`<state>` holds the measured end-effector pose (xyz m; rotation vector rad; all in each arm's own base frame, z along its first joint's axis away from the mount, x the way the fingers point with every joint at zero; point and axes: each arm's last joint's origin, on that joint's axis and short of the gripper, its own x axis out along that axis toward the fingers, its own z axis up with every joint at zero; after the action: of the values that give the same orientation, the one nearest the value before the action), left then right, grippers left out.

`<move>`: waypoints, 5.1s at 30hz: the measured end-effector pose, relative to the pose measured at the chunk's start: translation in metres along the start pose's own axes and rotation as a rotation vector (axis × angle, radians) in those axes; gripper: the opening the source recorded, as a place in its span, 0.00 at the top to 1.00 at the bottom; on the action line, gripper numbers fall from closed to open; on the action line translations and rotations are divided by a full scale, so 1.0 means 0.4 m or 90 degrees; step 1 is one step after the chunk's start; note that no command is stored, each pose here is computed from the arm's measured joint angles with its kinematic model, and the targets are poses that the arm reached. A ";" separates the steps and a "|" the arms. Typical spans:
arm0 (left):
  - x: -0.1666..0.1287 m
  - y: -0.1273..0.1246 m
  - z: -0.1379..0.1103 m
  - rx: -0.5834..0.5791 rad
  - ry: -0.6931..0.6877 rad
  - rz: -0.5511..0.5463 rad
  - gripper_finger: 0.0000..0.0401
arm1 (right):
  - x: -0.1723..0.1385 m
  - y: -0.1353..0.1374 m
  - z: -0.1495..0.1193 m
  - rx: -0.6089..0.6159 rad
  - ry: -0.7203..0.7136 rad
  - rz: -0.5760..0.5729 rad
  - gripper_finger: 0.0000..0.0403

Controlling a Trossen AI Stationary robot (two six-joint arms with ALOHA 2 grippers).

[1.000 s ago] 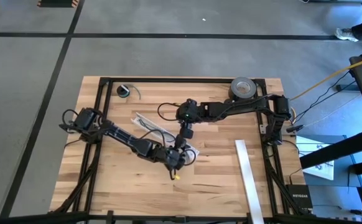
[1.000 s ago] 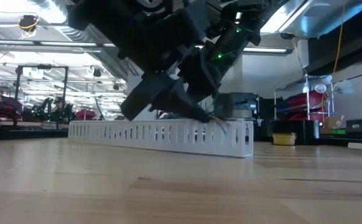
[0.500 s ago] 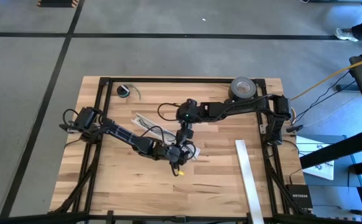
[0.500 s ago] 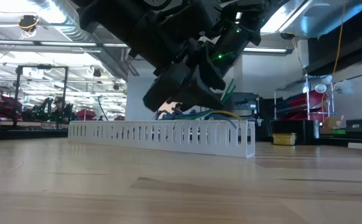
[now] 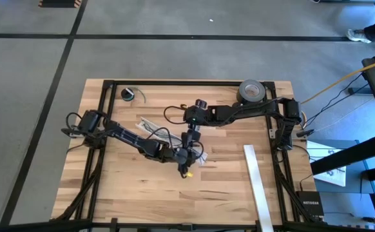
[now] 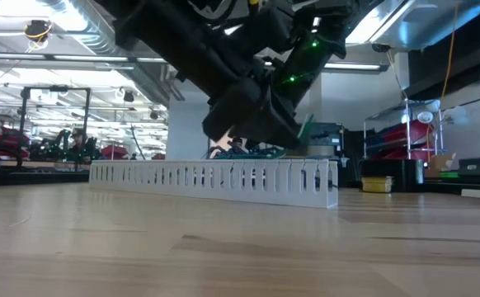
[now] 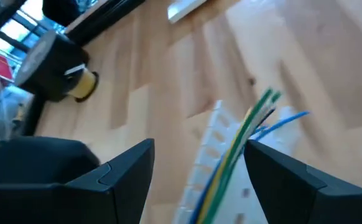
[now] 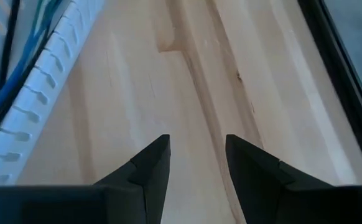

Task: Ziptie cables
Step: Put the colored ziptied cable into the white cable duct

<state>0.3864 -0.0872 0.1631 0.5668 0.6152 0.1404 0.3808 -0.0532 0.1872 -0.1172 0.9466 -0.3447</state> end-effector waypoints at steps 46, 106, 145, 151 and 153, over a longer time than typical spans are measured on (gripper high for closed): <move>-0.067 0.116 -0.098 -0.374 0.245 0.036 0.41 | 0.000 0.004 0.009 0.005 -0.023 0.038 0.65; -0.104 0.079 -0.186 -0.432 0.211 -0.240 0.81 | -0.152 0.065 -0.037 0.059 0.051 0.023 0.65; -0.108 0.110 -0.170 0.019 0.159 -0.299 0.56 | -0.363 0.031 -0.111 0.209 0.192 0.068 0.59; -0.125 0.116 -0.149 0.007 0.156 -0.301 0.44 | -0.398 0.093 -0.174 0.272 0.310 0.029 0.40; -0.132 0.118 -0.143 -0.020 0.162 -0.299 0.41 | -0.408 0.113 -0.209 0.288 0.344 -0.005 0.33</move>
<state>0.3121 -0.0364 0.1771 0.3639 0.9760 -0.2229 0.2367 0.0489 0.2535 0.4057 1.3740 -0.6060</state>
